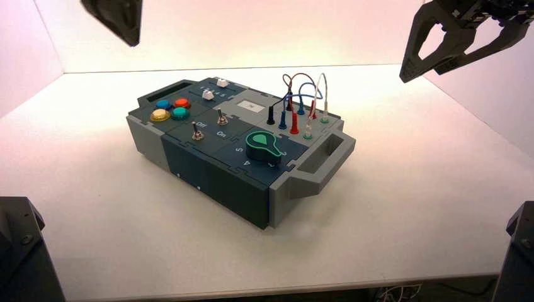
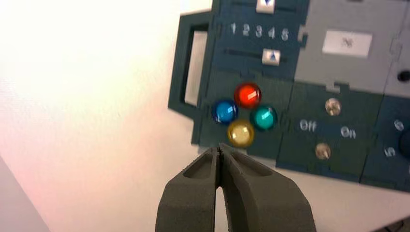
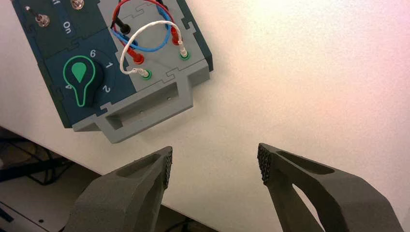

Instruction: Push the blue button with the left gripper.

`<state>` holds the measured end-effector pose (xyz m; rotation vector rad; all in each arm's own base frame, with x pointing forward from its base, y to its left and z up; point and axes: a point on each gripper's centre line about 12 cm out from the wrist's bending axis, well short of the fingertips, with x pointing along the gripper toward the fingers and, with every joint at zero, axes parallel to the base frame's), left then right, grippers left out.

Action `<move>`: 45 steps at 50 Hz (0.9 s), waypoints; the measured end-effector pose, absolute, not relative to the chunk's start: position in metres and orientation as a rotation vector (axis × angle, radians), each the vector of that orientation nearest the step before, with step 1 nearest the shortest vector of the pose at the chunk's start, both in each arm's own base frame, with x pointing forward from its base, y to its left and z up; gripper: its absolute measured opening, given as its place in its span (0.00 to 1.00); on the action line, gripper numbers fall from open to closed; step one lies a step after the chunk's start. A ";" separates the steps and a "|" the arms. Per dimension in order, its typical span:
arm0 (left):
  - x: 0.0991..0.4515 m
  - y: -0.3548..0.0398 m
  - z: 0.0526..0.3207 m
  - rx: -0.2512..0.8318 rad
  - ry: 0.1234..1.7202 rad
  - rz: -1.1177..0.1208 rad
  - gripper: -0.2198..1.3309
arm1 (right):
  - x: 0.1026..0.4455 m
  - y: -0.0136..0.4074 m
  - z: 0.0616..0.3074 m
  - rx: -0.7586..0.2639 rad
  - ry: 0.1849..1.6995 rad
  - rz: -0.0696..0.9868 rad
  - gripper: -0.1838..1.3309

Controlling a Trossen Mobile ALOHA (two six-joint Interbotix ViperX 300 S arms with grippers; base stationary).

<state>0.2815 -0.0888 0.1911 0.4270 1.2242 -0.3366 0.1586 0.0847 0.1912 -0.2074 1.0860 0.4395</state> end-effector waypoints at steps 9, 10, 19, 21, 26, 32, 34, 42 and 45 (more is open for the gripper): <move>0.297 -0.092 0.164 0.445 1.309 -0.342 0.04 | 0.159 0.085 0.191 -0.206 1.088 0.440 1.00; 0.299 -0.093 0.156 0.449 1.332 -0.343 0.04 | 0.159 0.085 0.191 -0.206 1.086 0.440 1.00; 0.301 -0.093 0.127 0.460 1.424 -0.345 0.04 | 0.159 0.085 0.191 -0.206 1.086 0.440 1.00; 0.302 -0.093 0.124 0.462 1.433 -0.346 0.04 | 0.159 0.085 0.191 -0.206 1.086 0.440 1.00; 0.302 -0.094 0.121 0.461 1.440 -0.346 0.04 | 0.158 0.085 0.191 -0.206 1.085 0.440 1.00; 0.305 -0.094 0.119 0.460 1.442 -0.345 0.04 | 0.158 0.085 0.191 -0.208 1.084 0.441 1.00; 0.305 -0.094 0.117 0.462 1.446 -0.347 0.04 | 0.158 0.085 0.191 -0.208 1.084 0.441 1.00; 0.307 -0.096 0.113 0.460 1.440 -0.349 0.04 | 0.158 0.085 0.191 -0.206 1.085 0.440 1.00; 0.309 -0.096 0.112 0.460 1.440 -0.349 0.04 | 0.158 0.085 0.191 -0.208 1.084 0.442 1.00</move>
